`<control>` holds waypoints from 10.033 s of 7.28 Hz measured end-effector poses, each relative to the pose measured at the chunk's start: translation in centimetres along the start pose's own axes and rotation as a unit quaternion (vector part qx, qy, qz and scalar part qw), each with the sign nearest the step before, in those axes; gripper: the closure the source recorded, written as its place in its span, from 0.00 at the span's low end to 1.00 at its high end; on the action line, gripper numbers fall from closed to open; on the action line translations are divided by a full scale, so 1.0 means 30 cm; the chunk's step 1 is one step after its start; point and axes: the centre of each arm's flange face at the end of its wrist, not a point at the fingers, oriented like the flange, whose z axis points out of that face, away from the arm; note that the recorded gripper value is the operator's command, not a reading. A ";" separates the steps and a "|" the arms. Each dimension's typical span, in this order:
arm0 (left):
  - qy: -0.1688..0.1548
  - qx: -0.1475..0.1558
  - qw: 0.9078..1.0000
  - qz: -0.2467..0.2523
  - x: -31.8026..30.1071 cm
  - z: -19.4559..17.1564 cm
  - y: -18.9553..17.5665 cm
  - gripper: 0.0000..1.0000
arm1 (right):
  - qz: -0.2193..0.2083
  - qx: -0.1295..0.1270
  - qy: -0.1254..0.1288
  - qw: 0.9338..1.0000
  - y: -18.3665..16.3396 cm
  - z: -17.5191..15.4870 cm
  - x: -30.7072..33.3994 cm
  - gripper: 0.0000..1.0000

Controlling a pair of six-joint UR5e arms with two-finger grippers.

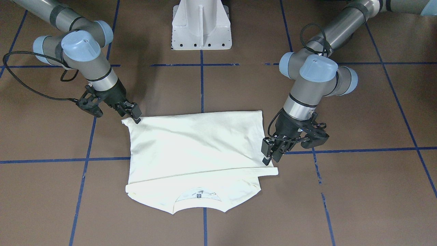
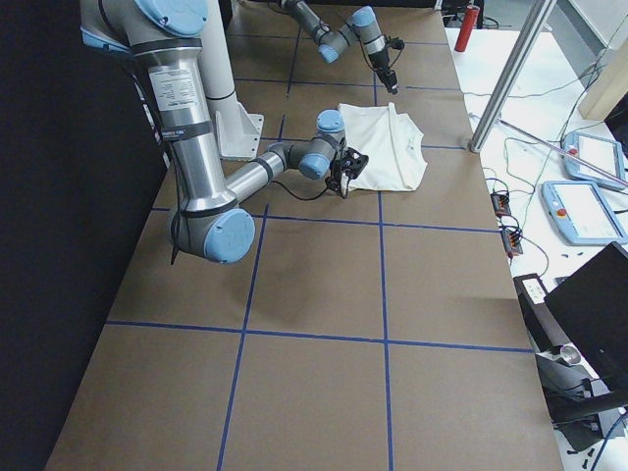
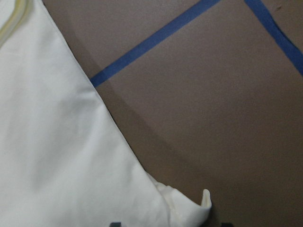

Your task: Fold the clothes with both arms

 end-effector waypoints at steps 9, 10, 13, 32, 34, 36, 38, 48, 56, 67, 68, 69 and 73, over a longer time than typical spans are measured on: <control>0.007 0.011 1.000 -0.001 0.000 -0.035 -0.031 0.46 | -0.021 -0.083 -0.020 0.996 0.149 -0.244 0.144 1.00; 0.018 0.010 1.000 0.001 0.027 -0.067 -0.027 0.38 | -0.036 -0.146 -0.010 0.989 0.268 -0.333 0.230 1.00; 0.057 -0.020 0.998 -0.007 0.125 -0.158 0.081 0.25 | -0.065 -0.281 0.062 0.956 0.693 -0.374 0.402 0.00; -0.138 -0.127 0.975 -0.121 0.034 -0.090 0.839 1.00 | 0.017 -0.134 -0.019 0.991 0.225 -0.349 0.178 0.00; -0.139 -0.115 0.979 -0.099 0.037 -0.091 0.789 1.00 | 0.015 -0.133 -0.020 0.991 0.233 -0.346 0.175 0.00; -0.125 -0.081 0.988 -0.051 0.078 -0.111 0.596 1.00 | 0.015 -0.134 -0.020 0.991 0.236 -0.345 0.174 0.00; -0.099 -0.020 0.994 -0.039 0.177 -0.037 0.266 1.00 | 0.014 -0.135 -0.023 0.991 0.239 -0.350 0.162 0.00; 0.025 -0.035 0.999 -0.012 0.067 -0.217 -0.044 0.42 | -0.101 -0.073 -0.009 0.992 0.334 -0.065 -0.310 0.00; 0.020 -0.040 0.999 -0.013 0.049 -0.237 -0.030 0.42 | -0.368 -0.029 0.099 0.924 0.491 0.108 -0.493 0.00; 0.025 -0.052 0.998 -0.021 0.068 -0.264 -0.012 0.42 | -0.449 -0.033 0.156 0.879 0.354 -0.046 -0.197 0.00; 0.026 -0.054 0.998 -0.022 0.076 -0.277 -0.008 0.42 | -0.422 -0.028 0.148 0.894 0.382 -0.053 -0.219 0.00; 0.027 -0.056 0.998 -0.022 0.081 -0.285 -0.005 0.42 | -0.367 -0.022 0.131 0.921 0.433 -0.054 -0.239 0.01; 0.024 -0.058 0.998 -0.022 0.065 -0.286 -0.001 0.42 | -0.100 -0.004 0.044 0.994 0.578 0.049 -0.269 0.70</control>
